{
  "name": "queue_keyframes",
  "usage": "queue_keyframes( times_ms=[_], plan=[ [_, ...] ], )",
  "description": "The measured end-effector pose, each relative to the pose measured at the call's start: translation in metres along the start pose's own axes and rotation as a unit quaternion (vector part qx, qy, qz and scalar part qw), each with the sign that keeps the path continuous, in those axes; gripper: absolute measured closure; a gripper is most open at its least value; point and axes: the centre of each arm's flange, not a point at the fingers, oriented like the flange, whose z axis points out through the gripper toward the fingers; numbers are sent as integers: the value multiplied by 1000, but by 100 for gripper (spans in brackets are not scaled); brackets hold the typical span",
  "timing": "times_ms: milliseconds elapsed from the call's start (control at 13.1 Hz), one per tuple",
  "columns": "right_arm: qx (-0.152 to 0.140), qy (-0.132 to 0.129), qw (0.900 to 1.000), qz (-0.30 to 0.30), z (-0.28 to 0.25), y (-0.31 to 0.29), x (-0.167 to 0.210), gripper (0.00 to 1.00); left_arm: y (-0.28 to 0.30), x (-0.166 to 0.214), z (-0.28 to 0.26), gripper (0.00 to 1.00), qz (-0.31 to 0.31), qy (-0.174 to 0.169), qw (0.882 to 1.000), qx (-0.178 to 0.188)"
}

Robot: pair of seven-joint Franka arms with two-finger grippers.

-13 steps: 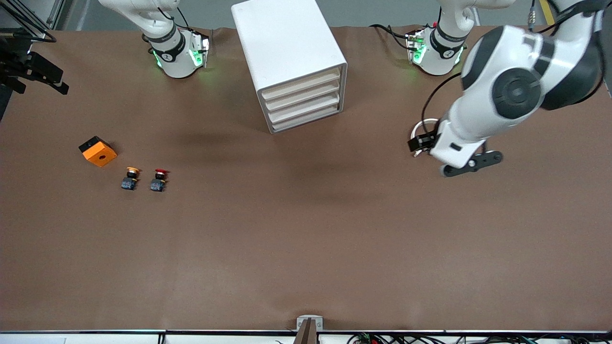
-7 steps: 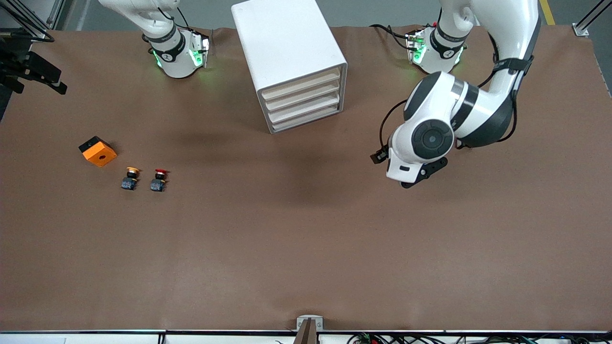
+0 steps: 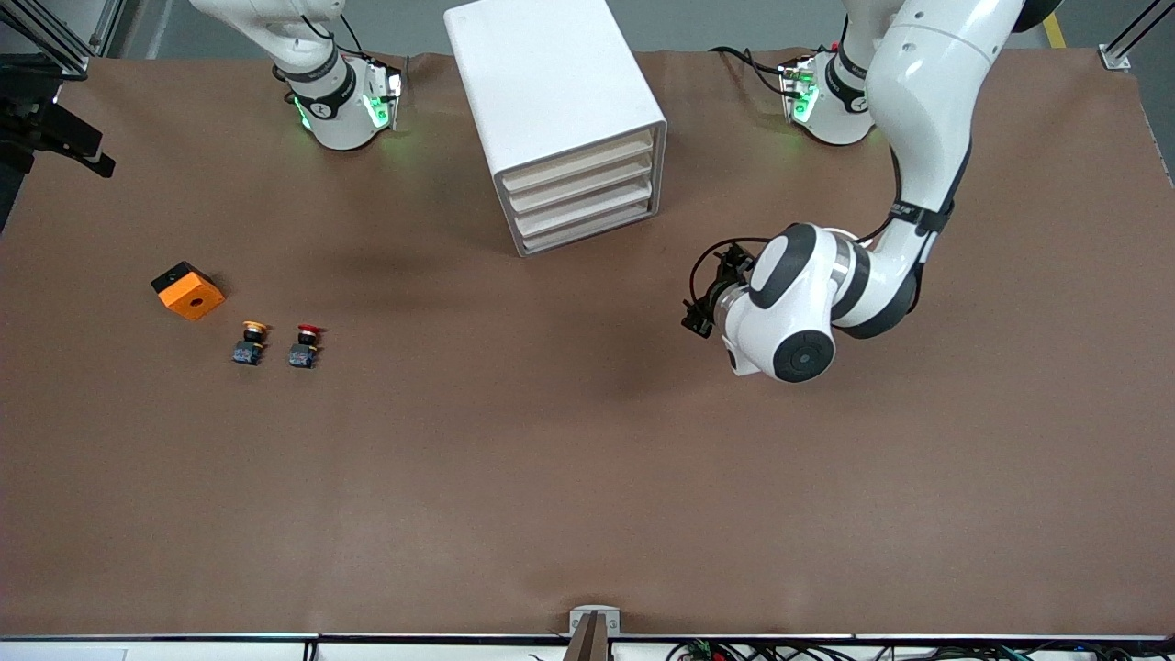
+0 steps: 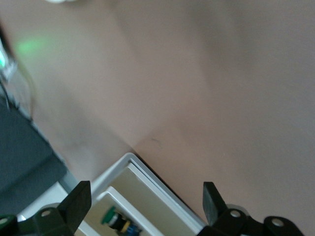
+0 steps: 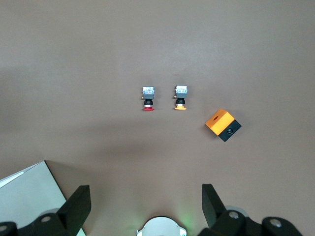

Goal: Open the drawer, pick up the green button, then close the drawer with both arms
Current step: 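Hook the left gripper onto the drawer front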

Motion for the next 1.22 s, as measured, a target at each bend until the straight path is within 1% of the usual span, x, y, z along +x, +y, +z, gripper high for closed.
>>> queue_keyframes(
  times_ms=[76,153,229,458,687,840,993,1069,1222],
  plan=[
    [0,-4,1000,2,3,2,2,0,5,2,10,0,-32,-20,999,9],
    [0,-10,1000,2,9,2,6,0,10,2,20,0,-53,-42,998,20],
    [0,-17,1000,1,16,1,11,0,15,1,31,0,-64,-56,996,31],
    [-1,-32,999,0,30,0,22,0,27,-16,79,0,-102,-68,990,73],
    [-1,-35,999,0,33,0,25,0,32,-45,115,0,-170,-97,975,110],
    [-1,-37,999,0,35,-1,27,0,32,-54,125,0,-221,-102,962,125],
    [0,-39,999,-1,38,-2,29,0,30,-69,139,0,-271,-89,948,140],
    [0,-41,999,-1,40,-2,30,0,29,-76,148,0,-283,-82,944,147],
    [0,-47,999,-1,45,-2,34,0,29,-83,164,0,-289,-72,941,158]
  ],
)
